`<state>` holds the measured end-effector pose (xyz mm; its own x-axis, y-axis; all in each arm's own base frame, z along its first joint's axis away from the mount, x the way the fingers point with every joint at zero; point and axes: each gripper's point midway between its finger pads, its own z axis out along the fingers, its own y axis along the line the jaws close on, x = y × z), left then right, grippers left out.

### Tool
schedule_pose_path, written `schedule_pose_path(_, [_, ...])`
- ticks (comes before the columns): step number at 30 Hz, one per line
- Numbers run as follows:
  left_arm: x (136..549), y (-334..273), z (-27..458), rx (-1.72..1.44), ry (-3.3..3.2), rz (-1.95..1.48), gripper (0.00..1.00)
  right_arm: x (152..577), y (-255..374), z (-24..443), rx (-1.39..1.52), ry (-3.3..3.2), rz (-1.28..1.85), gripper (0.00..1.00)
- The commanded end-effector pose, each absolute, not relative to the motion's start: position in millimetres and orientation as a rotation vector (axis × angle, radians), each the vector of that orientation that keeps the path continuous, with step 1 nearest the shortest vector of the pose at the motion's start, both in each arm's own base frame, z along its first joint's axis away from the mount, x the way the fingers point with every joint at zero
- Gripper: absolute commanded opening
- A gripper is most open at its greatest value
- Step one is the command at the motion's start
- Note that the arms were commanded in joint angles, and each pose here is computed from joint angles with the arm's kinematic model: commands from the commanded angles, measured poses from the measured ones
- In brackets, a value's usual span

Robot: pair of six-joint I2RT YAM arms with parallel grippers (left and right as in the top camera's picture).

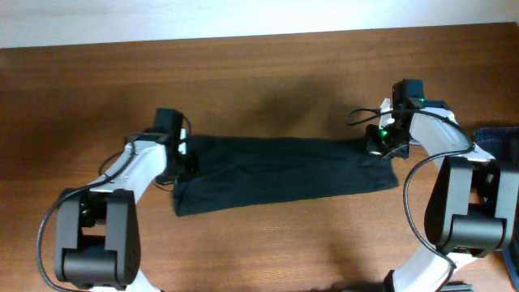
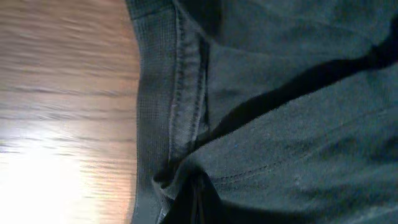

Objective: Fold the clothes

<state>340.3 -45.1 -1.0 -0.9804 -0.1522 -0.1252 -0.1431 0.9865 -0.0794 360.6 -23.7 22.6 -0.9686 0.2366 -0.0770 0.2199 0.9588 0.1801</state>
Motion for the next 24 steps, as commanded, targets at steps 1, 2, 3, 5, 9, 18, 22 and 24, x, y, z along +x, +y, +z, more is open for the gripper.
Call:
schedule_pose_path(1, [329, -13, -24, -0.292, 3.057, 0.030, 0.02, 368, -25, 29, 0.324, 3.004, 0.238, 0.04])
schedule_pose_path(2, [332, -13, -23, -0.292, 3.052, 0.029, 0.02, 369, -25, 32, 0.323, 3.004, 0.237, 0.05])
schedule_pose_path(3, [336, -13, -20, -0.273, 3.044, 0.027, 0.02, 371, -26, 36, 0.307, 3.006, 0.236, 0.06])
schedule_pose_path(5, [343, -15, -12, -0.263, 3.029, 0.023, 0.03, 373, -29, 45, 0.294, 3.011, 0.223, 0.12])
schedule_pose_path(9, [356, -24, 5, -0.238, 3.017, -0.005, 0.18, 372, -35, 60, 0.300, 3.035, 0.170, 0.28])
schedule_pose_path(18, [380, -41, 44, -0.170, 2.980, -0.051, 0.61, 348, -46, 55, 0.342, 3.122, 0.087, 0.63])
schedule_pose_path(22, [383, -51, 48, -0.114, 2.973, -0.132, 0.67, 337, -42, 46, 0.346, 3.156, 0.107, 0.63])
schedule_pose_path(24, [384, -51, 48, -0.112, 2.970, -0.136, 0.67, 335, -38, 40, 0.347, 3.160, 0.141, 0.63])
